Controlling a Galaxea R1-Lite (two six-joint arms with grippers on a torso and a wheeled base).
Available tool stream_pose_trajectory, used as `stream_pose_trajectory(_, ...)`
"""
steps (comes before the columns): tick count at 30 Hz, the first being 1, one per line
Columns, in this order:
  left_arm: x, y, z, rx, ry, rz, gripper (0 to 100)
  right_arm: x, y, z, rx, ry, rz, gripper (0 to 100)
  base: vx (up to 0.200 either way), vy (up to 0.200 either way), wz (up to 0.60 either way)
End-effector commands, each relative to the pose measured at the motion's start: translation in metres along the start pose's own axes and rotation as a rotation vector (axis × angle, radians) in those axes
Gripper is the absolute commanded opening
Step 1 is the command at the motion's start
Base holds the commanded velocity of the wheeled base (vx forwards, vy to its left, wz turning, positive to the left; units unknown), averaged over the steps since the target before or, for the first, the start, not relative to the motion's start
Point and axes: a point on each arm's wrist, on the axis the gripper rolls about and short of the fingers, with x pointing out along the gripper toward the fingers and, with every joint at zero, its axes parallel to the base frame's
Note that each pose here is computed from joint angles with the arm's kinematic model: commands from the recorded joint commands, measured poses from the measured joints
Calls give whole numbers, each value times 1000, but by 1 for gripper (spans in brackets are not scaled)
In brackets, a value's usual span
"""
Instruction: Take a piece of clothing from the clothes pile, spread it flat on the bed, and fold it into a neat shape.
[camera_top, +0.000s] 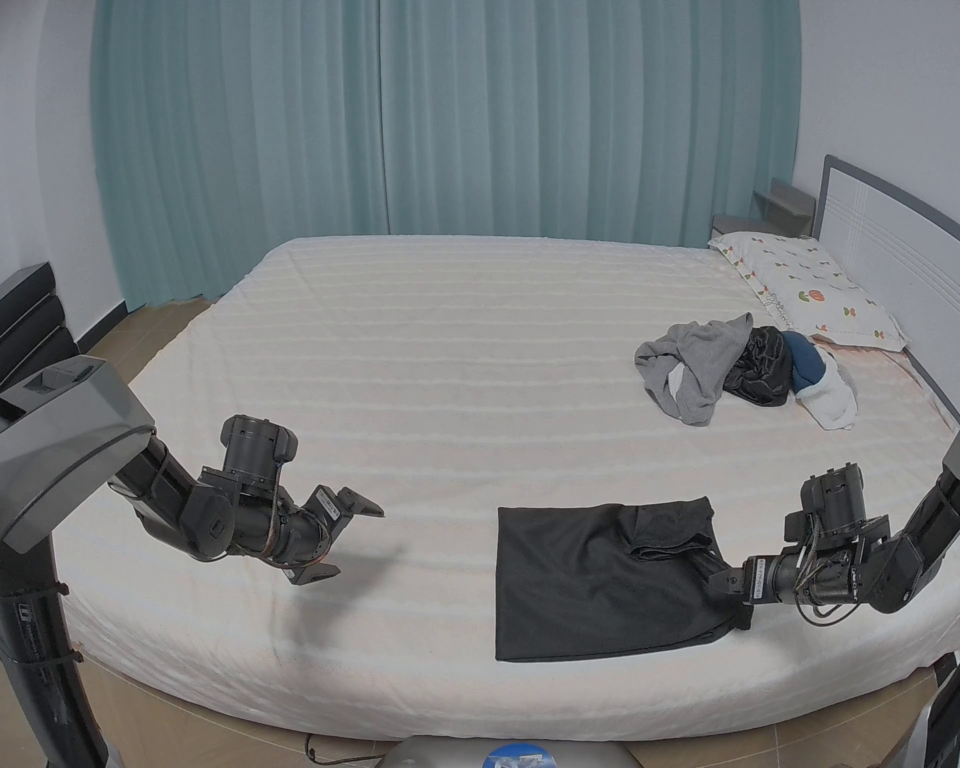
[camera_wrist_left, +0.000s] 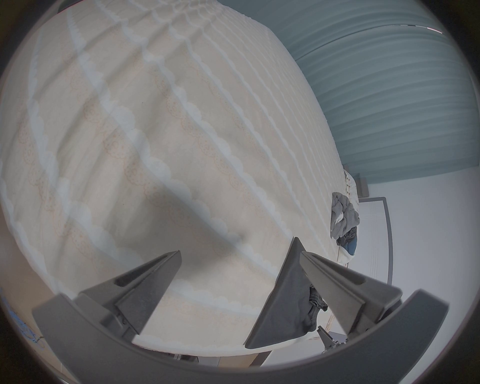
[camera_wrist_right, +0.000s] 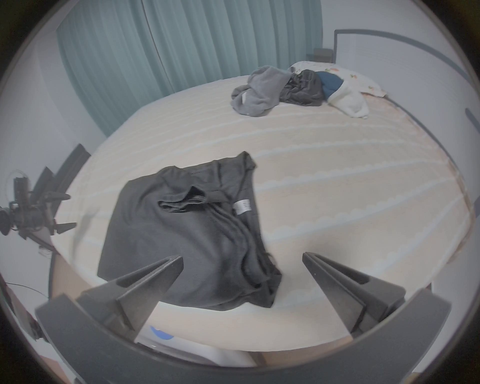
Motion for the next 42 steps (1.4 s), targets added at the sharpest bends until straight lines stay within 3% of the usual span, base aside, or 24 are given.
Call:
stream_pose_trajectory(1, 0, 0, 0, 0, 1, 1, 100, 3, 2, 4, 25, 7, 52, 100, 0, 0, 0)
stream_pose_trajectory(7, 0, 0, 0, 0, 1, 1, 100, 25, 3, -1, 87, 81, 95, 100, 0, 0, 0)
stream_pose_trajectory(12, 0, 0, 0, 0, 1, 1, 100, 34, -8, -3, 107, 112, 61, 100, 0, 0, 0)
stream_pose_trajectory(13, 0, 0, 0, 0, 1, 1, 100, 34, -8, -3, 107, 112, 61, 0, 0, 0, 0)
stream_pose_trajectory(29, 0, 1, 0, 0, 2, 2, 100, 15, -16, -3, 56, 161, 22, 0, 0, 0, 0)
stream_pose_trajectory(30, 0, 1, 0, 0, 2, 2, 100, 15, -17, -2, 56, 156, 22, 100, 0, 0, 0)
stream_pose_trajectory(38, 0, 1, 0, 0, 2, 2, 100, 9, -15, 13, 78, 75, 43, 100, 0, 0, 0)
stream_pose_trajectory(42, 0, 0, 0, 0, 1, 1, 100, 5, -1, 24, 127, 22, 95, 100, 0, 0, 0)
